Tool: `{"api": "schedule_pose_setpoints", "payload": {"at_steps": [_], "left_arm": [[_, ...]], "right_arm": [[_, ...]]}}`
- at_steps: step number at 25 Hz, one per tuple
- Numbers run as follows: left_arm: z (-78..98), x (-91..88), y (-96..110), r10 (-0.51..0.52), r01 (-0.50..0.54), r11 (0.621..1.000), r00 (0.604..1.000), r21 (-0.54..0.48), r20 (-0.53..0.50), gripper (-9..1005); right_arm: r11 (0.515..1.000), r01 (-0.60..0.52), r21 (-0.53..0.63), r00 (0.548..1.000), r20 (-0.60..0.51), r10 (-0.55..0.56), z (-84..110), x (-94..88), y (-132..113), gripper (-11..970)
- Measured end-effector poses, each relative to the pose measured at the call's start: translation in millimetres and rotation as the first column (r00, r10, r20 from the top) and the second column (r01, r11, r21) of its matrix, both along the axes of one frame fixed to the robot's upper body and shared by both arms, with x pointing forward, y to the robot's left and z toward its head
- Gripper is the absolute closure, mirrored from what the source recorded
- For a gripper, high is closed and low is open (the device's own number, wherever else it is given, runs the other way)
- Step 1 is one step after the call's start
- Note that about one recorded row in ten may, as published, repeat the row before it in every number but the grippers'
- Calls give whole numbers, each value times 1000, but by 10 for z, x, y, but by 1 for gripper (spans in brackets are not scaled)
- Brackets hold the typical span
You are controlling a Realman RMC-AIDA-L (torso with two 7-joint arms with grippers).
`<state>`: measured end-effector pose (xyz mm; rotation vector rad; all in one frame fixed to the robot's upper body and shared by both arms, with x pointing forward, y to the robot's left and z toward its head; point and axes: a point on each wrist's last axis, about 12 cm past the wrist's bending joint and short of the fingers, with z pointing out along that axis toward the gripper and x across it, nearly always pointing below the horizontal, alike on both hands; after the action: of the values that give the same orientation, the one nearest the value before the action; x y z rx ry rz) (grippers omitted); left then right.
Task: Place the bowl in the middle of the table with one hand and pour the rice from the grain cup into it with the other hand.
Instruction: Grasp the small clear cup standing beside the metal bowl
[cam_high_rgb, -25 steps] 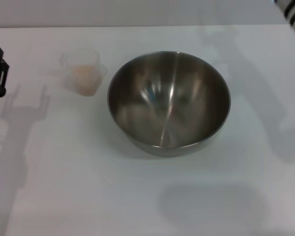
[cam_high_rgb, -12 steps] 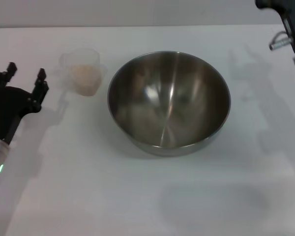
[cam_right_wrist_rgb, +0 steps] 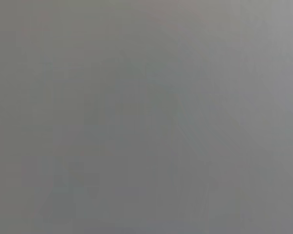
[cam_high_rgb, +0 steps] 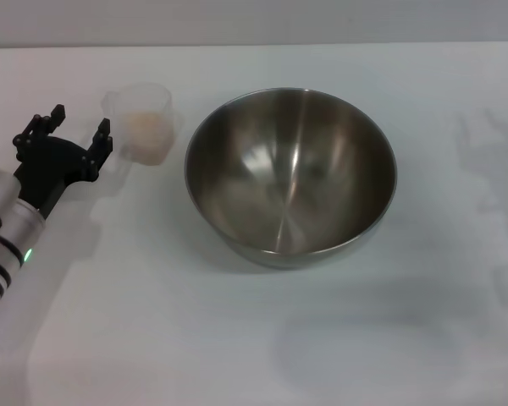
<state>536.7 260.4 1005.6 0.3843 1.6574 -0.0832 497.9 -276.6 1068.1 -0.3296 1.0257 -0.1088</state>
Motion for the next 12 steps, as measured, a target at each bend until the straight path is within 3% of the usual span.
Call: {"api": "schedule_pose_setpoints", "payload": {"at_steps": [12], "left_arm": [[33,191,-35,-7,9,999,999,50,-38,344]], "right_arm": [[1000,31,3,1000,-4,-31,-36,-86,-80,565]]}}
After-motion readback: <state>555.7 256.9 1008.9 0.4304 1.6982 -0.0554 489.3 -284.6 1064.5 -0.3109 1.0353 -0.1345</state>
